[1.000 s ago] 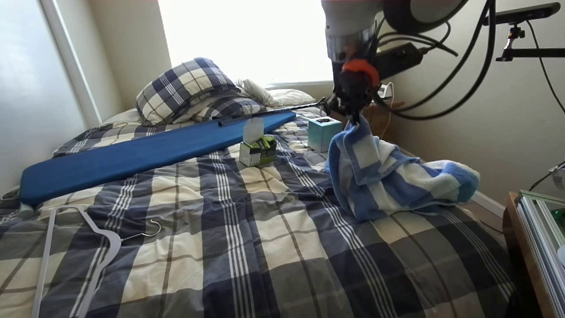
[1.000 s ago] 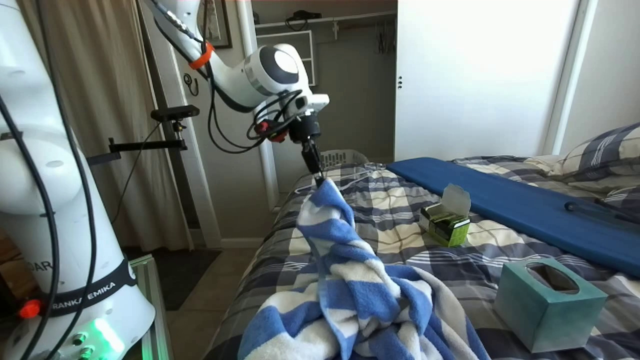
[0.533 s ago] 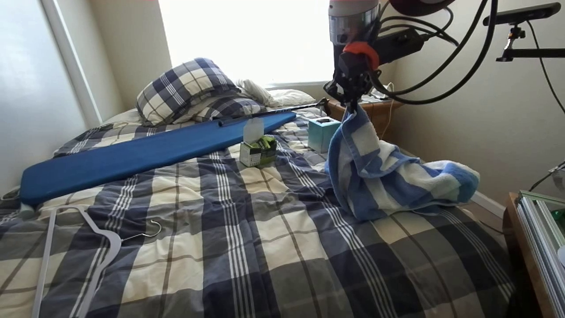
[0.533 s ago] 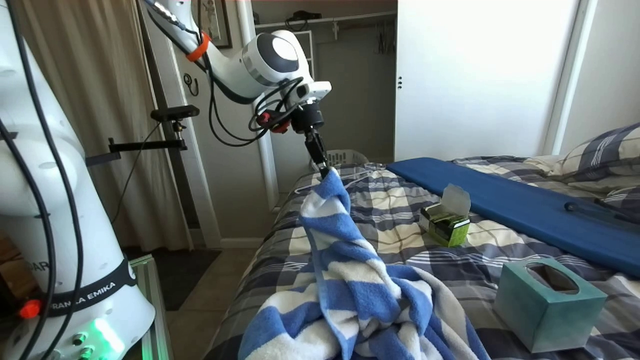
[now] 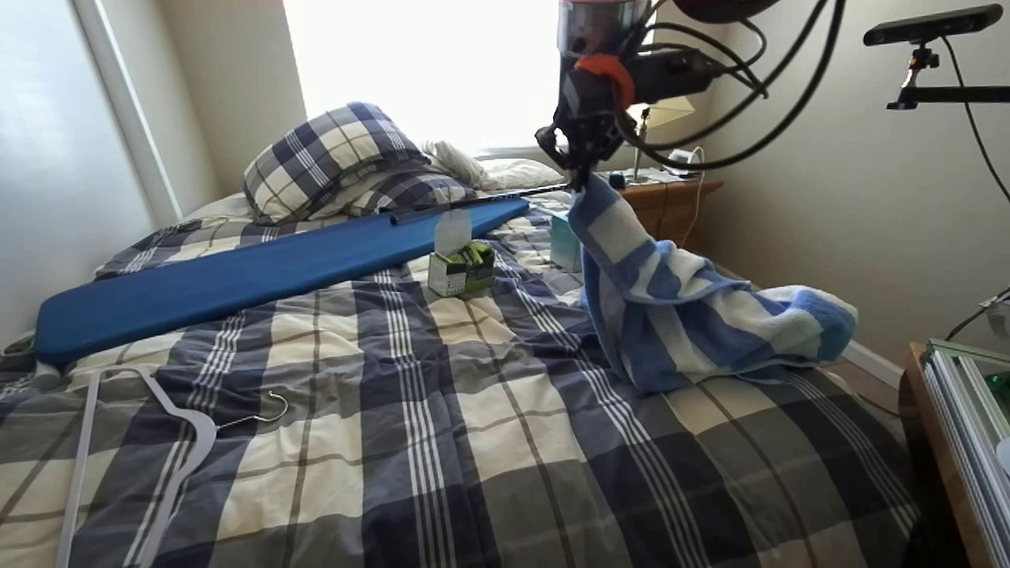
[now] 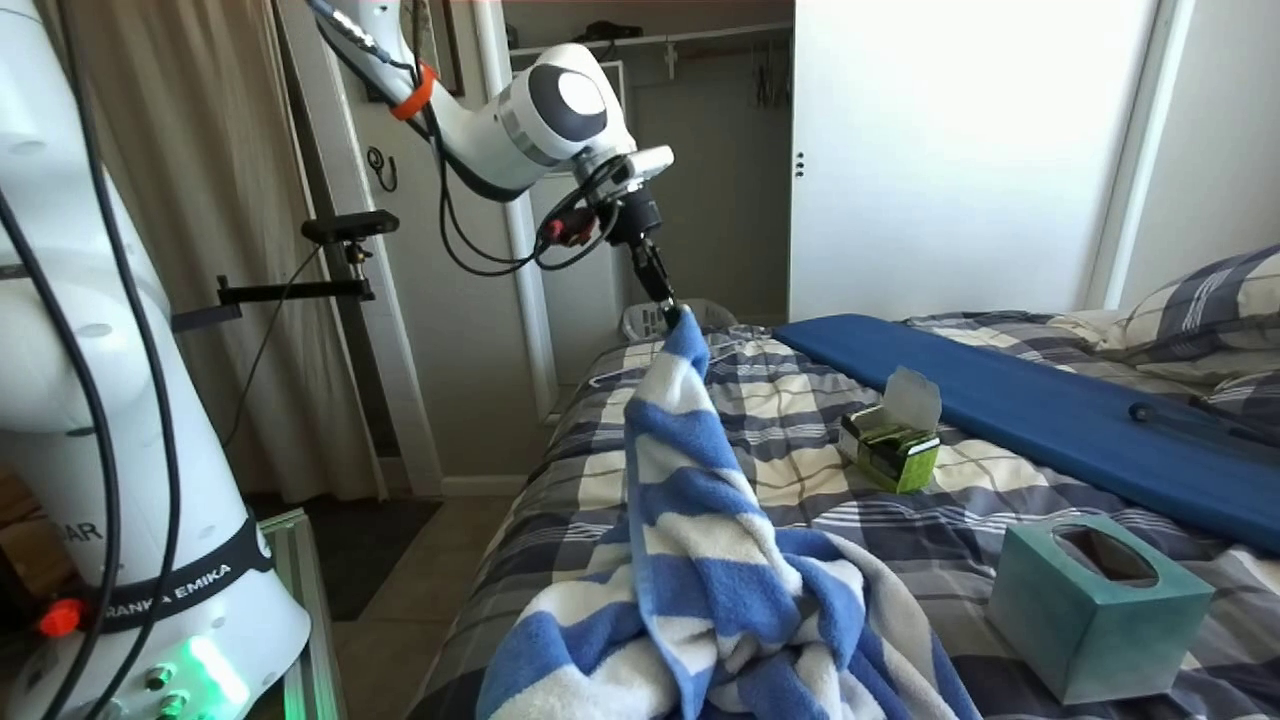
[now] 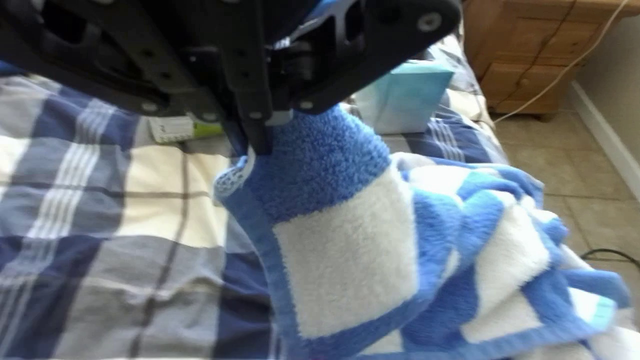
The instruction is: Pick up the blue and white striped towel and move it to the left of the bed
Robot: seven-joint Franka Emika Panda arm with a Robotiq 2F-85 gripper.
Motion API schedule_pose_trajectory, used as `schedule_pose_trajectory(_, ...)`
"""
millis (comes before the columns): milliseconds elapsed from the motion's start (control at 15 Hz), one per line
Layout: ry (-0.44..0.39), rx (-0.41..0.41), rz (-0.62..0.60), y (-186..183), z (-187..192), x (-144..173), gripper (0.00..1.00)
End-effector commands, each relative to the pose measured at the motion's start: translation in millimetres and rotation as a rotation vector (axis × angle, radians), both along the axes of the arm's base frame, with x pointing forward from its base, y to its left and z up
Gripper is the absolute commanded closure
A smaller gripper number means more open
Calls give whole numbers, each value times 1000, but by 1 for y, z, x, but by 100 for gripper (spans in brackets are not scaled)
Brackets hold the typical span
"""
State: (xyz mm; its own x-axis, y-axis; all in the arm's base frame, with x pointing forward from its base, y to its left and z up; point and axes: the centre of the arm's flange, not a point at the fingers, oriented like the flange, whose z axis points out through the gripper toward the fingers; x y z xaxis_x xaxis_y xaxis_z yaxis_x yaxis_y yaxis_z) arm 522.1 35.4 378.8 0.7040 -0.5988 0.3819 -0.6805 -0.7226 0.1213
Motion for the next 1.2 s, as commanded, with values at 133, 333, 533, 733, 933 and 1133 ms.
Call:
schedule_pose_trajectory(133,-198,255,-21,60,57,112,99)
schedule_pose_trajectory(333,-268,404,-41,87,75,154,99)
schedule_pose_trajectory(533,-325,551,-65,108,88,184,99)
schedule_pose_trajectory(733,-389,683,-113,118,94,208,99)
schedule_pose_trajectory(933,-454,788,-187,106,92,225,99)
schedule_pose_trajectory(1133,-411,737,-195,101,82,205,97)
